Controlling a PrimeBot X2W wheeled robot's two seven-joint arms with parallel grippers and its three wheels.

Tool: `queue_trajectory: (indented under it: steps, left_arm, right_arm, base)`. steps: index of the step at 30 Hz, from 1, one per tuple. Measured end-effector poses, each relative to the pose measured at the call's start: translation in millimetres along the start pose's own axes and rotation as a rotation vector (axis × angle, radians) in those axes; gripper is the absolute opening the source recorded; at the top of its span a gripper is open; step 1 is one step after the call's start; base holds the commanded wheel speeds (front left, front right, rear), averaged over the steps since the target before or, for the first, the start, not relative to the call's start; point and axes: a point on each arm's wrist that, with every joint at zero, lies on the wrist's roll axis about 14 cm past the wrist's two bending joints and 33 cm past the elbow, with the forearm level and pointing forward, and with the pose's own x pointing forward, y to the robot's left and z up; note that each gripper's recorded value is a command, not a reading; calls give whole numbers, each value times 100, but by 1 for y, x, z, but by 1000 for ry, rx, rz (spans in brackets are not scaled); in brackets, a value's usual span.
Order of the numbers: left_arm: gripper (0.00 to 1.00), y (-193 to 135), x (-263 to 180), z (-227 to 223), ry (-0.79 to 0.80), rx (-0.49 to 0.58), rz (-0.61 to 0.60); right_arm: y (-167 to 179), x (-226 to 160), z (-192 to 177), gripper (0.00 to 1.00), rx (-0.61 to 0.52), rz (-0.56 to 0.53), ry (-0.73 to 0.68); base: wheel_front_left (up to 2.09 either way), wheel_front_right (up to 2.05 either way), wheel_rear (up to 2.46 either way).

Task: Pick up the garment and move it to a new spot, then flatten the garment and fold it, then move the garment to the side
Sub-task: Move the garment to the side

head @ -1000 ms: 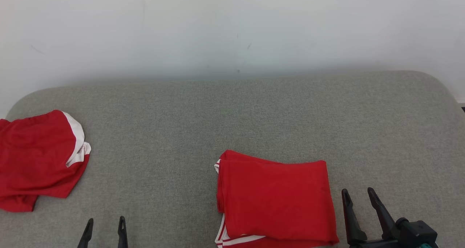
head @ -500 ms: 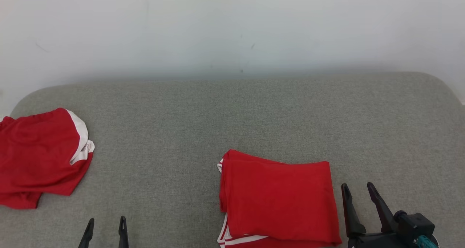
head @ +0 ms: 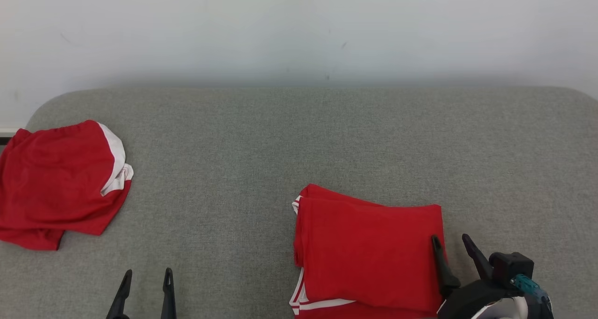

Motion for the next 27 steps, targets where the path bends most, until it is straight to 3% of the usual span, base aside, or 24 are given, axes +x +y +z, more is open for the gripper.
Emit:
queue_trajectory:
  steps: [7, 17, 18, 19, 27]
  left_arm:
    - [100, 6, 2, -6, 19, -4, 20]
    - [100, 7, 7, -5, 17, -10, 23]
    - [100, 6, 8, -6, 18, -11, 21]
    - [100, 5, 9, -6, 20, -11, 18]
    - [100, 3, 20, -7, 20, -11, 9]
  right_arm:
    - [8, 11, -37, 100, 19, 7, 130]
    - [6, 4, -61, 100, 48, -17, 195]
    - [6, 4, -61, 48, 53, -16, 196]
    - [7, 5, -61, 3, 57, -14, 195]
    - [11, 23, -47, 0, 23, 26, 168]
  base:
    - [0, 0, 0]
    - [0, 0, 0]
    - [0, 0, 0]
    - [0, 0, 0]
    - [0, 0, 0]
